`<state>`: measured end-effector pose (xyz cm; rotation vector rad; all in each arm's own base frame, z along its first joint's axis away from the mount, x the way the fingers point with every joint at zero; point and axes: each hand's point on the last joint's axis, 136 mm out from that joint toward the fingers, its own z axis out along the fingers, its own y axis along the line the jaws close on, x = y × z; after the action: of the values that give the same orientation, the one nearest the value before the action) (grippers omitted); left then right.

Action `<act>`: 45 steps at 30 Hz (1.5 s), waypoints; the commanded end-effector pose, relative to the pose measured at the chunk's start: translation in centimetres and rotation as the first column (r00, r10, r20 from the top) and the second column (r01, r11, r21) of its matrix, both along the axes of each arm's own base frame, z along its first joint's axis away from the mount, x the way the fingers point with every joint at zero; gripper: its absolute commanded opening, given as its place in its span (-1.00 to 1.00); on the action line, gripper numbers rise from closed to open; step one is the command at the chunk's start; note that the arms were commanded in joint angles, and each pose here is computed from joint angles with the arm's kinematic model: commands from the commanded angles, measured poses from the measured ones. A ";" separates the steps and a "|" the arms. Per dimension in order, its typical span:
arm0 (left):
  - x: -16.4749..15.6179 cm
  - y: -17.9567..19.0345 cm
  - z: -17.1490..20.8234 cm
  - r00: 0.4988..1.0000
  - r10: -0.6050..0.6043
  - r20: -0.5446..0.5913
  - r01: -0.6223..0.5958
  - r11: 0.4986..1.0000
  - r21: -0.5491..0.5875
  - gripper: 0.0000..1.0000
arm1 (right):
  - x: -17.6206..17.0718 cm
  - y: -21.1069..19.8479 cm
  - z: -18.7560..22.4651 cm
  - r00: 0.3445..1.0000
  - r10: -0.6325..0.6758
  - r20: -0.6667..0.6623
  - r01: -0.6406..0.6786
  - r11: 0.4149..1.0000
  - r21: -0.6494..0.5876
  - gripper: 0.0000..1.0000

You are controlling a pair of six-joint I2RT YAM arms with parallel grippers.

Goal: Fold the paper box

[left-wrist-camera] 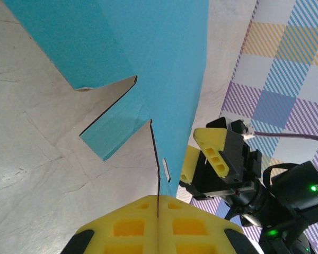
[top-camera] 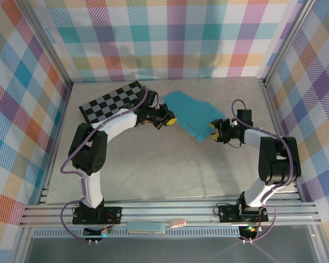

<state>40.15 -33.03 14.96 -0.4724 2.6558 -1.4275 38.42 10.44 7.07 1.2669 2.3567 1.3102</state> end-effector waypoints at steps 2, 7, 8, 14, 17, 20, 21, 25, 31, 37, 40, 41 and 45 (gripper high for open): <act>0.0 -0.2 2.9 0.999 0.002 0.033 0.000 0.998 -0.062 -1.00 | 1.7 -0.2 0.9 0.998 -0.025 0.061 0.023 0.999 0.038 -0.18; 0.0 -0.2 3.0 0.999 0.003 0.035 -0.001 0.998 -0.064 -1.00 | 2.4 -0.6 1.7 0.994 -0.062 0.092 0.058 0.997 0.041 -0.47; 0.0 -0.2 3.1 0.999 0.003 0.039 -0.001 0.998 -0.063 -1.00 | 2.5 -0.8 2.0 0.993 -0.069 0.099 0.065 0.997 0.040 -0.54; 0.1 -0.1 4.0 0.998 0.010 0.065 -0.006 0.998 -0.066 -0.74 | 3.7 -1.7 5.5 0.977 -0.111 0.184 0.111 0.994 0.011 -1.00; 0.2 0.6 5.9 0.991 0.018 0.130 -0.015 1.000 -0.028 -0.25 | 4.5 -2.6 8.8 0.962 -0.132 0.241 0.144 0.989 -0.033 -1.00; 0.1 2.2 8.2 0.978 0.034 0.208 -0.045 0.998 0.050 0.00 | 5.1 -3.4 13.1 0.942 -0.136 0.306 0.169 0.982 -0.085 -1.00; 0.1 2.8 9.1 0.969 0.044 0.244 -0.065 0.995 0.076 0.04 | 5.4 -3.6 14.7 0.937 -0.133 0.323 0.174 0.979 -0.101 -1.00; 0.4 5.3 11.9 0.931 0.102 0.350 -0.155 0.980 0.126 0.07 | 5.8 -4.3 19.3 0.927 -0.131 0.352 0.194 0.969 -0.150 -1.00; 0.7 7.6 13.9 0.898 0.138 0.419 -0.219 0.964 0.152 0.08 | 3.9 -5.8 24.1 0.930 -0.153 0.333 0.252 0.928 -0.276 -1.00; 0.4 8.2 13.4 0.906 0.126 0.404 -0.204 0.966 0.156 0.06 | -3.7 -7.1 25.9 0.968 -0.221 0.119 0.247 0.751 -0.613 -1.00; 0.0 8.0 12.9 0.916 0.114 0.385 -0.186 0.970 0.156 0.05 | -5.4 -4.8 25.6 0.963 -0.250 0.103 0.256 0.725 -0.639 -1.00; -0.1 8.0 12.8 0.919 0.114 0.379 -0.184 0.971 0.155 0.04 | -5.1 -4.0 25.2 0.961 -0.255 0.102 0.262 0.735 -0.626 -1.00; -0.5 7.8 12.1 0.934 0.108 0.340 -0.170 0.972 0.159 0.03 | -1.1 -0.3 22.6 0.961 -0.271 0.046 0.252 0.803 -0.539 -1.00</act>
<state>40.50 -25.23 27.91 -0.3583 2.3535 -1.0863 35.58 10.47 33.60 1.1777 2.2123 0.5903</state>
